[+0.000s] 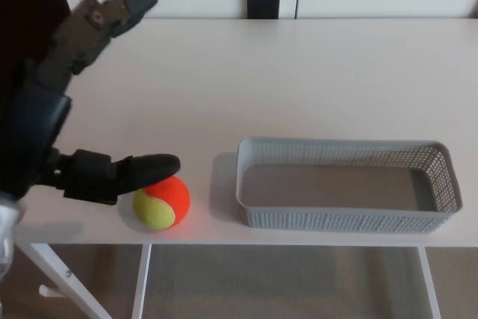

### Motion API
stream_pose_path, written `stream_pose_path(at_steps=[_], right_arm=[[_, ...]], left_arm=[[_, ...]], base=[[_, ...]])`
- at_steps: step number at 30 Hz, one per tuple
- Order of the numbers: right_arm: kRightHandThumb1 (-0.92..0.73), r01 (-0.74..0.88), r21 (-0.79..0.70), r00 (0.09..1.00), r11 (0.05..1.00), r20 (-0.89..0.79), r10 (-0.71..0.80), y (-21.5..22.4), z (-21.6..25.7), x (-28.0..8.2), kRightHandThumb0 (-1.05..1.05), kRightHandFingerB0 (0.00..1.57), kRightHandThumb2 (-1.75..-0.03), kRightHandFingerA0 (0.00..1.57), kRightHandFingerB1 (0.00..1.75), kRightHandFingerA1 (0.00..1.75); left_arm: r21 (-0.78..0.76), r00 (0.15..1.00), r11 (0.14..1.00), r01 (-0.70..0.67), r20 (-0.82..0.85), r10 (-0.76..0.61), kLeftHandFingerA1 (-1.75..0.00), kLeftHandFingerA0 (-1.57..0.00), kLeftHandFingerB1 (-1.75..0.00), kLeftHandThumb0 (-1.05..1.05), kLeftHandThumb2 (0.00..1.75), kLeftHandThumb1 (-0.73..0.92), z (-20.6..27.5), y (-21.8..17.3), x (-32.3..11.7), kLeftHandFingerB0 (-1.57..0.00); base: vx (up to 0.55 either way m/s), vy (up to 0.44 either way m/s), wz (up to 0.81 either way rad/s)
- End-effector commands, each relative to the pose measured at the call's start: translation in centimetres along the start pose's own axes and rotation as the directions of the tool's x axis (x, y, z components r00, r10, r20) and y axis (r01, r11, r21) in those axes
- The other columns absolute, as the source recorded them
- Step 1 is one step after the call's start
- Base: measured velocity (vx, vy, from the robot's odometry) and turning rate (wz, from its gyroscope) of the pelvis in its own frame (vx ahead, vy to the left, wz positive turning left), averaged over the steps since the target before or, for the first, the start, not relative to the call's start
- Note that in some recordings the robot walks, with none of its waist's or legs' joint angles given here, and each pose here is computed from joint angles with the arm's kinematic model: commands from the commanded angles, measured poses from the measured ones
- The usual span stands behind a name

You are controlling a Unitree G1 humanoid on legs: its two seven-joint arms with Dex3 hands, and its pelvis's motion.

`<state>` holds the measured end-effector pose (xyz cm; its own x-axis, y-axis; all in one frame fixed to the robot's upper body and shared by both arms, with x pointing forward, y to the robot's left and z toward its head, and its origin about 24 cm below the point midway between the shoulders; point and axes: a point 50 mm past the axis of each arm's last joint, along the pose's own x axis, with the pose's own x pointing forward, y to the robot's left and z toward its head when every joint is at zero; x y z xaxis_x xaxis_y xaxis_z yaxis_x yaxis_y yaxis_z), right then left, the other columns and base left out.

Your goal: The robot walk towards a table in front and uses its left hand to pickup a tennis ball on the left side and put it in a container on the right hand side

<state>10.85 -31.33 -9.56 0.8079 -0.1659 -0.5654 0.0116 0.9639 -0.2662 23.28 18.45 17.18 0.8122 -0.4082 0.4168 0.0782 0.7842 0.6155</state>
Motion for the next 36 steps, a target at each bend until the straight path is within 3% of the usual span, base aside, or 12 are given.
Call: stream_pose_path(at_steps=[1, 7, 11, 14, 24, 25, 26, 27, 30, 31, 36], right_arm=[[-0.56, 0.021, 0.01, 1.0, 1.0, -0.016, -0.021, -0.6, 0.1, 0.1, -0.39, 0.38, -0.57, 0.49, 0.35, 0.39], [-0.55, 0.022, 0.012, 1.0, 1.0, -0.017, -0.022, -0.6, 0.2, 0.2, -0.4, 0.38, -0.57, 0.5, 0.35, 0.38], [-0.55, 0.025, 0.003, 0.999, 1.0, -0.021, -0.025, -0.6, 0.3, 0.3, -0.41, 0.39, -0.57, 0.5, 0.35, 0.38], [-0.56, 0.024, -0.013, 0.999, 1.0, -0.022, -0.024, -0.6, 0.5, 0.5, -0.41, 0.38, -0.57, 0.49, 0.34, 0.38], [-0.55, 0.021, 0.001, 1.0, 1.0, -0.008, -0.021, -0.6, 0.9, 0.7, -0.42, 0.39, -0.56, 0.5, 0.35, 0.39], [-0.55, 0.02, 0.002, 1.0, 1.0, -0.007, -0.02, -0.6, 0.9, 0.8, -0.41, 0.38, -0.57, 0.51, 0.35, 0.39], [-0.55, 0.019, 0.003, 1.0, 1.0, -0.006, -0.019, -0.5, 0.9, 0.8, -0.41, 0.38, -0.57, 0.51, 0.35, 0.39], [-0.55, 0.02, -0.002, 1.0, 1.0, -0.009, -0.02, -0.5, 0.9, 0.8, -0.42, 0.39, -0.56, 0.51, 0.35, 0.39], [-0.55, 0.021, -0.013, 1.0, 1.0, -0.008, -0.021, -0.6, 0.9, 0.8, -0.42, 0.38, -0.57, 0.51, 0.35, 0.39], [-0.55, 0.022, -0.009, 1.0, 1.0, -0.007, -0.022, -0.5, 1.0, 0.9, -0.41, 0.39, -0.57, 0.5, 0.35, 0.39], [-0.55, 0.023, 0.002, 1.0, 1.0, -0.005, -0.023, -0.5, 1.2, 1.0, -0.41, 0.39, -0.57, 0.5, 0.35, 0.38]], left_arm=[[0.101, 0.989, 0.991, 0.085, -0.127, -0.071, -0.48, -0.01, -0.47, -0.79, 0.66, 0.29, -2.4, -1.1, 0.3, -0.02], [0.122, 0.983, 0.985, 0.118, -0.153, -0.099, -0.45, -0.01, -0.45, -0.81, 0.67, 0.29, -3.4, -1.6, 0.2, -0.02], [0.129, 0.954, 0.976, 0.175, -0.267, -0.135, -0.42, 0.0, -0.4, -0.8, 0.62, 0.32, -5.3, -2.8, -0.6, -0.04], [0.134, 0.95, 0.975, 0.178, -0.283, -0.134, -0.39, 0.0, -0.35, -0.75, 0.68, 0.28, -5.8, -3.0, -0.7, 0.0], [0.13, 0.934, 0.971, 0.199, -0.326, -0.148, -0.46, -0.02, -0.34, -0.76, 0.68, 0.3, -7.1, -3.8, -1.2, -0.01], [0.128, 0.934, 0.972, 0.197, -0.327, -0.147, -0.54, 0.0, -0.39, -0.74, 0.53, 0.37, -7.2, -3.9, -1.2, -0.03], [0.127, 0.934, 0.972, 0.196, -0.327, -0.146, -0.54, 0.0, -0.39, -0.74, 0.53, 0.37, -7.3, -4.0, -1.3, -0.03], [0.129, 0.934, 0.973, 0.192, -0.329, -0.14, -0.5, -0.02, -0.37, -0.76, 0.66, 0.3, -7.3, -4.1, -1.3, -0.04], [0.114, 0.933, 0.977, 0.18, -0.334, -0.133, -0.56, 0.0, -0.43, -0.67, 0.64, 0.29, -7.6, -4.3, -1.4, -0.05], [0.114, 0.933, 0.978, 0.177, -0.335, -0.13, -0.55, -0.01, -0.52, -0.33, 0.71, 0.02, -7.8, -4.5, -1.5, 0.0], [0.129, 0.922, 0.97, 0.205, -0.359, -0.147, -0.54, -0.01, -0.52, -0.29, 0.68, -0.01, -8.2, -4.9, -1.5, 0.0]], base=[[0.0, 0.0, 0.0], [0.0, 0.0, 0.0], [0.0, 0.0, 0.0], [0.0, 0.0, 0.0], [0.0, 0.0, 0.0], [0.0, 0.0, 0.0], [0.0, 0.0, 0.0], [0.0, 0.0, 0.0], [0.0, 0.0, 0.0], [0.0, 0.0, 0.0], [0.0, 0.0, 0.0]])
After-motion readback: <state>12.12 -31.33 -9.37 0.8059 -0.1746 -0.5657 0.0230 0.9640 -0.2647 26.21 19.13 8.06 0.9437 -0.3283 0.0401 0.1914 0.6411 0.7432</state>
